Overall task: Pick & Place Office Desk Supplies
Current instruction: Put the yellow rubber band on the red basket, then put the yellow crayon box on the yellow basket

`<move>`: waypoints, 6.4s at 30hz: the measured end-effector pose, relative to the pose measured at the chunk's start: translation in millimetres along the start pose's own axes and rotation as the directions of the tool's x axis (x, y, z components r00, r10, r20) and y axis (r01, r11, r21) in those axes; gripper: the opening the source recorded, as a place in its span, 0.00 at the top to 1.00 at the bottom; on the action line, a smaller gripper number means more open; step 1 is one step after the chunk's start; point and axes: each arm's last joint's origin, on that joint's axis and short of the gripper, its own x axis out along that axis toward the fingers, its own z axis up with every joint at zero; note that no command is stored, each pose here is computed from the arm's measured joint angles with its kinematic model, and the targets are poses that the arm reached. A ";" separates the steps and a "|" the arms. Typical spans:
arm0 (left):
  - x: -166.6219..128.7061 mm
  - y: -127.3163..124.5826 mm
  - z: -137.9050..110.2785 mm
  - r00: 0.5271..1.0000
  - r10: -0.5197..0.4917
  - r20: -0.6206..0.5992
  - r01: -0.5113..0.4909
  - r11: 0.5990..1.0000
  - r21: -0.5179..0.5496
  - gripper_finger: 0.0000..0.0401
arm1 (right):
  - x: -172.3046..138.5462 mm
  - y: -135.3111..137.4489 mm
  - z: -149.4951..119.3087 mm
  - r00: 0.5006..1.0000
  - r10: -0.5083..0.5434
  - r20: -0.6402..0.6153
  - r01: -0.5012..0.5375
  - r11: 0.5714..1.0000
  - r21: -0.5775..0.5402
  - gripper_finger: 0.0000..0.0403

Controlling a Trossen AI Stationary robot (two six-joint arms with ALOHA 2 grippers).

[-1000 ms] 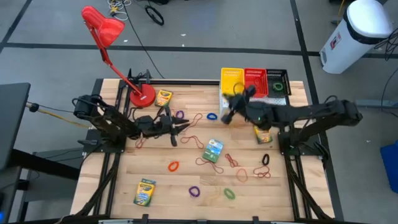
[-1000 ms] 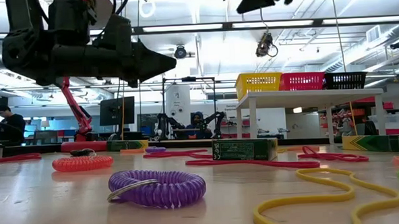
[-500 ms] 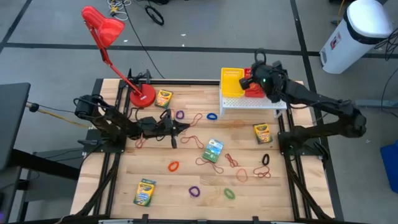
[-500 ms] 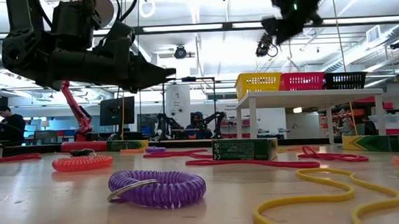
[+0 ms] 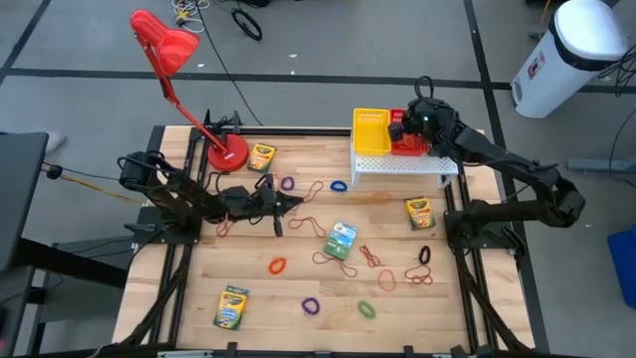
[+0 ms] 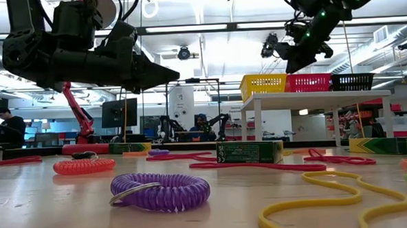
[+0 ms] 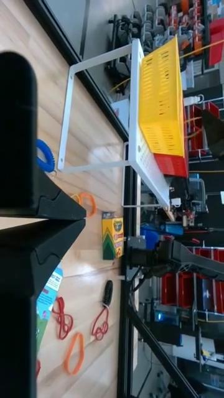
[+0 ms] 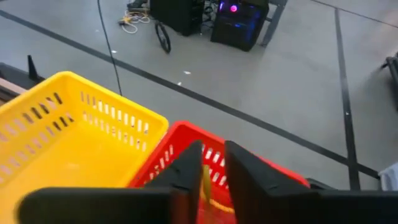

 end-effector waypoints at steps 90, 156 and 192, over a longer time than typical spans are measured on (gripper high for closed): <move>51.3 -74.2 -33.5 0.896 -0.137 -0.421 0.146 0.989 -0.012 0.74 | -79.8 182.5 -244.6 0.786 0.596 -0.167 -0.487 0.428 -0.761 0.67; 90.1 -103.8 -72.2 0.948 -0.317 -0.026 0.276 0.861 -0.427 0.34 | -150.6 200.2 -209.6 0.756 0.616 0.222 -0.139 0.482 -0.865 0.98; 87.6 -103.7 -60.4 0.781 0.624 -0.035 -0.447 0.598 0.665 0.70 | -188.6 189.6 -165.2 0.656 0.577 0.487 -0.716 0.679 0.160 0.55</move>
